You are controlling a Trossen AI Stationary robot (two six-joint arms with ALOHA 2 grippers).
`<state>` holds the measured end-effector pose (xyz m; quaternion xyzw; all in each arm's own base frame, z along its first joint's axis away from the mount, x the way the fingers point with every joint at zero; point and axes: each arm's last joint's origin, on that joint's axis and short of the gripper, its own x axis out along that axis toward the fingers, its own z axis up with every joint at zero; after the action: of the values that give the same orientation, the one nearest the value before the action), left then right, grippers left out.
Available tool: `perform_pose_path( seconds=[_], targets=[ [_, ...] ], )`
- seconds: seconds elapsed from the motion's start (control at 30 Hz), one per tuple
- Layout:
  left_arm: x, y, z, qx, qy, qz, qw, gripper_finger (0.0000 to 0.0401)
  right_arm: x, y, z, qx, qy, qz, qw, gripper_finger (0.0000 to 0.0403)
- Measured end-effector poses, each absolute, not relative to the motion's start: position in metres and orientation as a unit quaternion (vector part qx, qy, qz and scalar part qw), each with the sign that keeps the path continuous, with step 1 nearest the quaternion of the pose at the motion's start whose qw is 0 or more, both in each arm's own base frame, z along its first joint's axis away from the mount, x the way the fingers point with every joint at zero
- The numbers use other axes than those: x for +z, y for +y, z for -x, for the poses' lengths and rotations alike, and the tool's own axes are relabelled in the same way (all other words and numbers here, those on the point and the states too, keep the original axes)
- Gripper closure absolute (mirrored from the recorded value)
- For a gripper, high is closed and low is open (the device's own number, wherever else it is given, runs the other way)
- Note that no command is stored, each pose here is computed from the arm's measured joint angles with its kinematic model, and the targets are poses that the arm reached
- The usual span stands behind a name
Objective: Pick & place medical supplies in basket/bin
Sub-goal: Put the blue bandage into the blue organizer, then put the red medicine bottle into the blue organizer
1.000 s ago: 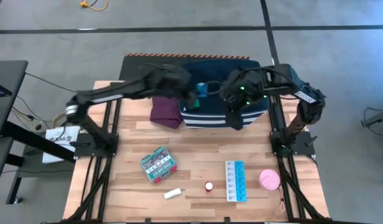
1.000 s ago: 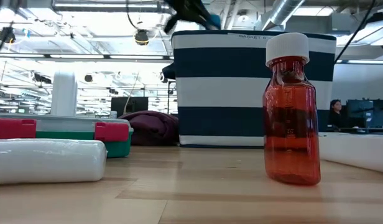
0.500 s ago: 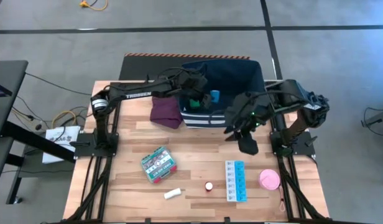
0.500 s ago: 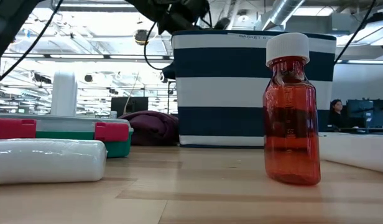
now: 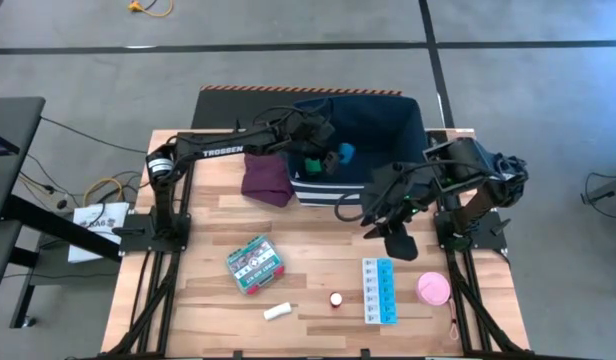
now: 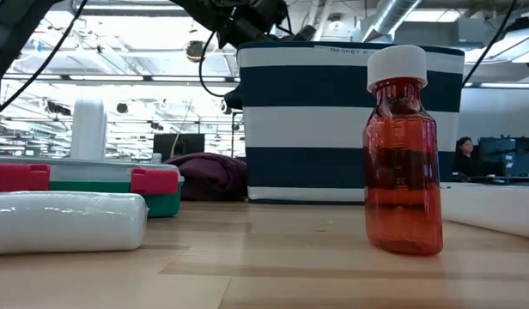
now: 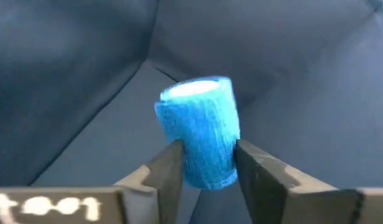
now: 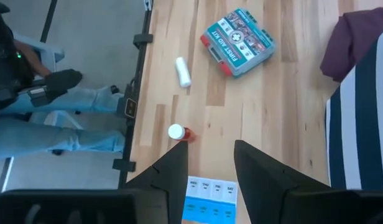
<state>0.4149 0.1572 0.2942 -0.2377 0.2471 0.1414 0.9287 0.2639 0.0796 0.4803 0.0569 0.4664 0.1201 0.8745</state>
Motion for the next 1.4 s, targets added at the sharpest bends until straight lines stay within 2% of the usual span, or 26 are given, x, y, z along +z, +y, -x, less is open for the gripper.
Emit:
perform_pose_path(
  seconds=[0.17, 0.37, 0.57, 0.73, 0.93, 1.17, 1.4],
  targets=[
    [0.294, 0.158, -0.415, 0.152, 0.244, 0.241, 0.927, 0.0223, 0.48, 0.08, -0.264, 0.117, 0.467, -0.063, 0.874, 0.028],
    [0.303, 0.158, -0.414, 0.154, 0.225, 0.279, 0.921, 0.0207, 0.479, 0.08, -0.265, 0.116, 0.468, -0.064, 0.874, 0.028],
    [0.363, 0.153, -0.415, 0.058, 0.181, 0.28, 0.941, 0.0217, 0.479, 0.08, -0.266, 0.115, 0.465, -0.063, 0.876, 0.028],
    [0.419, 0.147, -0.402, 0.037, 0.163, 0.24, 0.956, 0.0232, 0.483, 0.082, -0.27, 0.121, 0.44, -0.067, 0.887, 0.028],
    [0.471, 0.134, -0.361, 0.021, 0.215, 0.188, 0.958, 0.0249, 0.481, 0.089, -0.265, 0.117, 0.458, -0.082, 0.878, 0.028],
    [0.487, 0.103, -0.297, 0.005, 0.295, 0.203, 0.934, 0.0264, 0.474, 0.096, -0.266, 0.116, 0.48, -0.05, 0.868, 0.0273],
    [0.501, 0.076, -0.239, 0.062, 0.355, 0.2, 0.911, 0.0277, 0.453, 0.106, -0.296, 0.16, 0.504, -0.042, 0.848, 0.0213]
  ],
)
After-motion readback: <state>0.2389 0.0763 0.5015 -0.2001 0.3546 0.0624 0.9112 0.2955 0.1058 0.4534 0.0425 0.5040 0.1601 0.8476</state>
